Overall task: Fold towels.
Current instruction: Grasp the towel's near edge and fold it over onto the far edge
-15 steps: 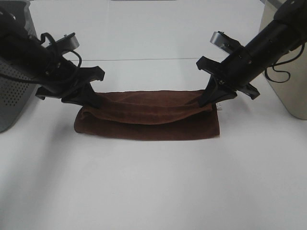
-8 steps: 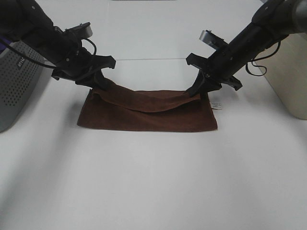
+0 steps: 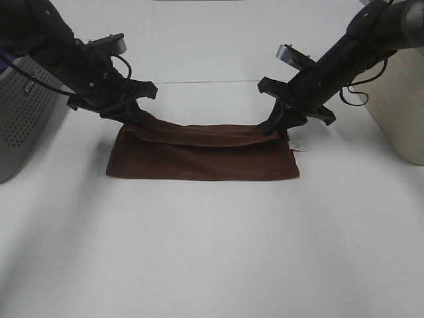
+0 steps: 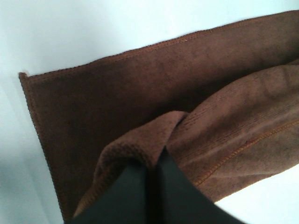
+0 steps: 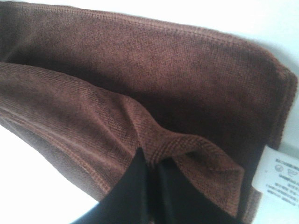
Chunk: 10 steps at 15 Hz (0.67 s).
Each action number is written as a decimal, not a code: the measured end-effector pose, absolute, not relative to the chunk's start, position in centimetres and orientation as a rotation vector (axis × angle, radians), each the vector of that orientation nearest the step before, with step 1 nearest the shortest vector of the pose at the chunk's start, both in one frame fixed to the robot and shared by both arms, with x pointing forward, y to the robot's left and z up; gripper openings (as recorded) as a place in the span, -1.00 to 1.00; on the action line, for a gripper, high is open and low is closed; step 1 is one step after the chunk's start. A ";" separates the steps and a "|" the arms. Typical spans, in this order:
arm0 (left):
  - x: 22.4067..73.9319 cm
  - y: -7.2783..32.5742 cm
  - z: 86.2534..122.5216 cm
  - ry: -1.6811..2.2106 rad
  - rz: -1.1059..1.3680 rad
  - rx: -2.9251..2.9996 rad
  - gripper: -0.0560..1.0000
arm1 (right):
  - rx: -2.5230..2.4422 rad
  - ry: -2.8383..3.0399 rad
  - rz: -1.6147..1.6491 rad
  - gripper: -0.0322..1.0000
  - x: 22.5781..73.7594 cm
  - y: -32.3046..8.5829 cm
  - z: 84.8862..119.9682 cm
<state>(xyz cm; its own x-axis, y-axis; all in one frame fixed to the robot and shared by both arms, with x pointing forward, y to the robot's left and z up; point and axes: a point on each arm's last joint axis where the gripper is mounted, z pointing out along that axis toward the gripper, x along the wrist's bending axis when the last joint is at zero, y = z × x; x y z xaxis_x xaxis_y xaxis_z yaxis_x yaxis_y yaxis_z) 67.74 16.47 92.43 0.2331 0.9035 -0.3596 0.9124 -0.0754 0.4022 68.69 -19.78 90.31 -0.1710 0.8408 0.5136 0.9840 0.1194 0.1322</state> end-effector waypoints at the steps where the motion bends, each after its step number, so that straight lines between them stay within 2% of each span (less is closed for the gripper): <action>1: 67.7 16.5 92.4 1.658 -0.018 1.970 -0.88 | -1.785 -2.087 -0.661 -0.94 68.8 -19.7 90.5; 5: 67.7 16.6 92.4 1.653 -0.009 1.984 -0.88 | -1.814 -2.094 -0.730 -0.94 70.0 -19.6 92.2; 10: 68.3 16.9 92.4 1.651 0.086 1.963 -0.88 | -1.905 -2.109 -0.711 -0.94 70.4 -20.1 92.0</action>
<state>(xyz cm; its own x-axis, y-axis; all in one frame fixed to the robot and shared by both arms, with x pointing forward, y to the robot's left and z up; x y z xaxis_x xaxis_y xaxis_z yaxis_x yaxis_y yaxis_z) 68.31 16.89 92.44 0.2370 0.9232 -0.3026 0.8868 -0.0783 0.4555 70.42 -20.06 92.03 -0.1411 0.8747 0.4637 0.9768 0.0469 0.2088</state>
